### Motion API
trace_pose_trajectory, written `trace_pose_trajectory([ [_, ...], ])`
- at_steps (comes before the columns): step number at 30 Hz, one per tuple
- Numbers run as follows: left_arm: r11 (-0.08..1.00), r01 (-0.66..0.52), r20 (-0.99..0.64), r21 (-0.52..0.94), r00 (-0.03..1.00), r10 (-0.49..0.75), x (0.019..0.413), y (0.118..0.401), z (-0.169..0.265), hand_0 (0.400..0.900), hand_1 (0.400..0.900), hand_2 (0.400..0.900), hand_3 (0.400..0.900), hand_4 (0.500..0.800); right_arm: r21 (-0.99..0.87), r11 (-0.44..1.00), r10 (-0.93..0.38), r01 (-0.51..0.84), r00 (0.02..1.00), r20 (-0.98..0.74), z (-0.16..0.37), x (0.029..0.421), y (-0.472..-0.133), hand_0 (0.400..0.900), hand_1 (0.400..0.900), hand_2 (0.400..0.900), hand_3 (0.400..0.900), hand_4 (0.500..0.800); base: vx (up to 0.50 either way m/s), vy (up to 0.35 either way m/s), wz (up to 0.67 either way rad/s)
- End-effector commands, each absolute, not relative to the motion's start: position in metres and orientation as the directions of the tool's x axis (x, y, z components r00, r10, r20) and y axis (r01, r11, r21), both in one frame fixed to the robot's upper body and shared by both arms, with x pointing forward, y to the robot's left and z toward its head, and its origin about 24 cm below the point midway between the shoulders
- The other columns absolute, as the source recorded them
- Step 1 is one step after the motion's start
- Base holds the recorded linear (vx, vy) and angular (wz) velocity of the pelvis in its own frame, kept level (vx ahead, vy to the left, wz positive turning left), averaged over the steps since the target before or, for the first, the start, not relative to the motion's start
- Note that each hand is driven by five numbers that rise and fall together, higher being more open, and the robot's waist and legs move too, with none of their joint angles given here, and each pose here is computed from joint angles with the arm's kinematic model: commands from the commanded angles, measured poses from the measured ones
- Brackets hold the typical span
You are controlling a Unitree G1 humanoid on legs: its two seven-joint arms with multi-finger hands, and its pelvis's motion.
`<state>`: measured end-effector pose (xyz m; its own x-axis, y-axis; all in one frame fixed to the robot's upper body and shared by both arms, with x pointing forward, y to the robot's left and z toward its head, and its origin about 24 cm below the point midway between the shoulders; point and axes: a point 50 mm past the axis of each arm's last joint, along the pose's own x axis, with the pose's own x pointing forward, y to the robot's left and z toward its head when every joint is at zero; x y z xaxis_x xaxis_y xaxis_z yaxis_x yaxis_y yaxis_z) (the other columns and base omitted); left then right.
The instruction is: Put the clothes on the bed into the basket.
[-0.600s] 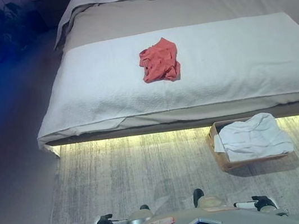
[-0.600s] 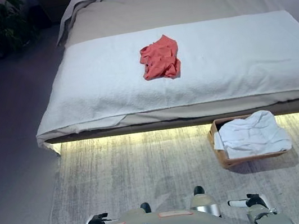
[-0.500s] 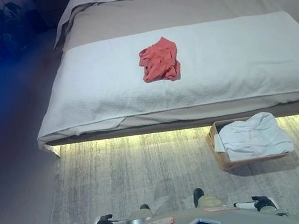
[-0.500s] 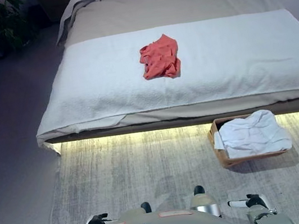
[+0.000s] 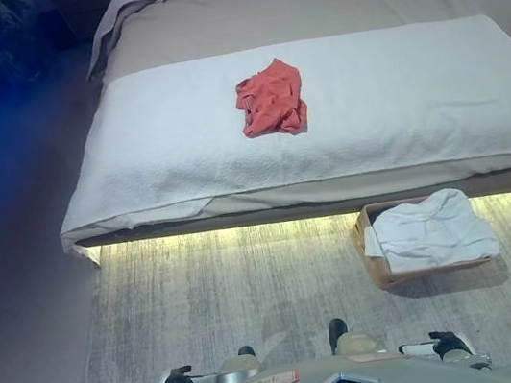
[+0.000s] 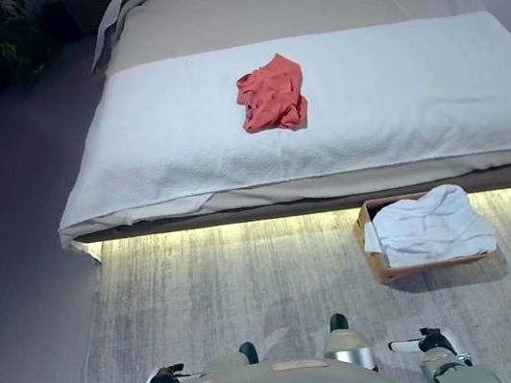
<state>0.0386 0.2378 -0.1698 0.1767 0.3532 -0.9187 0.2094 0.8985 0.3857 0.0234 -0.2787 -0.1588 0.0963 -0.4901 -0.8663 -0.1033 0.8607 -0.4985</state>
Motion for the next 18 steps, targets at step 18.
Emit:
trace_pose_trajectory([
  [18,0.895,-0.117,-0.89,0.43,0.115,0.442,0.046,0.264,-0.162,0.9,0.9,0.9,0.9,0.8,-0.579,0.814,-0.577,-0.035,0.059,-0.815,-0.146,0.033,-0.308,0.9,0.9,0.9,0.9,0.8,0.0,-0.143,-0.12],
])
